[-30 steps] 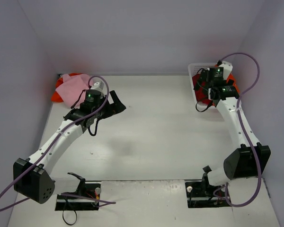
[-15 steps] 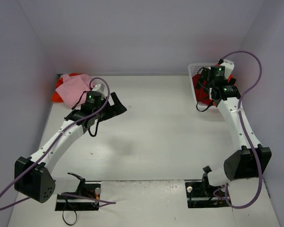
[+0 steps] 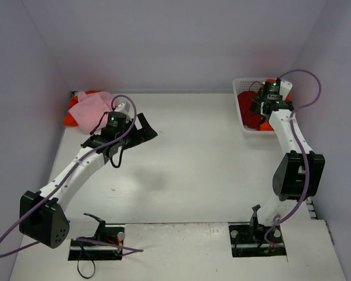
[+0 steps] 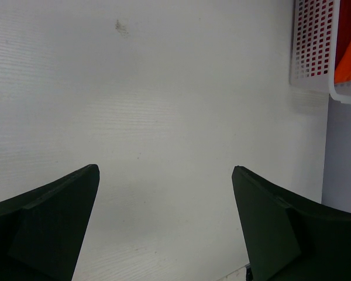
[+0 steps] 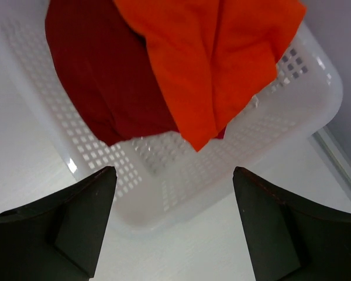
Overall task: Fold and stack the t-shirts
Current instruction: Grab crumpled tshirt from bin with the right arm
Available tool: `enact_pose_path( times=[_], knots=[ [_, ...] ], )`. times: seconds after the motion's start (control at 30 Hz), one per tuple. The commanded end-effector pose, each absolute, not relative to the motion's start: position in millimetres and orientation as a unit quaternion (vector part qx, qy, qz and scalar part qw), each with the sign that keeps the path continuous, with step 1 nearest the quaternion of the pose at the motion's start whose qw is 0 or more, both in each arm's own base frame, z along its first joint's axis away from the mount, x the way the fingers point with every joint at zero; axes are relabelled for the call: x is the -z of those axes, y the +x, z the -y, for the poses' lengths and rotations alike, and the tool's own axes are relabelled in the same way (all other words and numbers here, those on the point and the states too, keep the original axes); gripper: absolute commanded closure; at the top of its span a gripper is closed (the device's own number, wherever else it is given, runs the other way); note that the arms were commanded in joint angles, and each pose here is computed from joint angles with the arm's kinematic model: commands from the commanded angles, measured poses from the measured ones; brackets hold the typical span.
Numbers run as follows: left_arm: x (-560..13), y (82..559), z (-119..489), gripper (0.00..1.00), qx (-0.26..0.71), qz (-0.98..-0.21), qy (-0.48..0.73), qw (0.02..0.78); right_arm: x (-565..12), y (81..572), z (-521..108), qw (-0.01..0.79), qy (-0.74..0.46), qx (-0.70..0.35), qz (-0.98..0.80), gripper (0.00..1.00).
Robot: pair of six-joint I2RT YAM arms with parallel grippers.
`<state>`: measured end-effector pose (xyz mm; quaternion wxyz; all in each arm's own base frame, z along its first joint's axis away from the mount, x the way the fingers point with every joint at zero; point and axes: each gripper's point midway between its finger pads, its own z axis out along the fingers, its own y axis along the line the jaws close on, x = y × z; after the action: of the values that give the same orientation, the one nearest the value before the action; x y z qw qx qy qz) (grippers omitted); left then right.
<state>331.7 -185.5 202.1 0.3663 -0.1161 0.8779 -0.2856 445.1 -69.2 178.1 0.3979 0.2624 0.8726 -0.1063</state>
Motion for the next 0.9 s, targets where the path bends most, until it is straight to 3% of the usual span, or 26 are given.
enact_pose_path(
  times=[0.0,0.4,0.6,0.87],
  knots=[
    [-218.6,348.3,190.3,0.09,0.306,-0.860,-0.121,0.390,-244.8,468.9,88.1,0.513,0.301,0.050,-0.802,0.24],
    [-194.0,359.9,203.8,0.09,0.324,-0.864,-0.122,0.365,-245.0,491.7,120.8,0.528,0.305,0.065,-0.790,0.24],
    [-187.5,367.9,206.2,0.09,0.324,-0.864,-0.123,0.365,-209.8,504.6,117.5,0.510,0.294,0.046,-0.807,0.34],
    [-167.7,369.2,203.0,0.09,0.310,-0.871,-0.129,0.360,-180.4,527.0,126.2,0.499,0.298,0.059,-0.812,0.28]
  ],
)
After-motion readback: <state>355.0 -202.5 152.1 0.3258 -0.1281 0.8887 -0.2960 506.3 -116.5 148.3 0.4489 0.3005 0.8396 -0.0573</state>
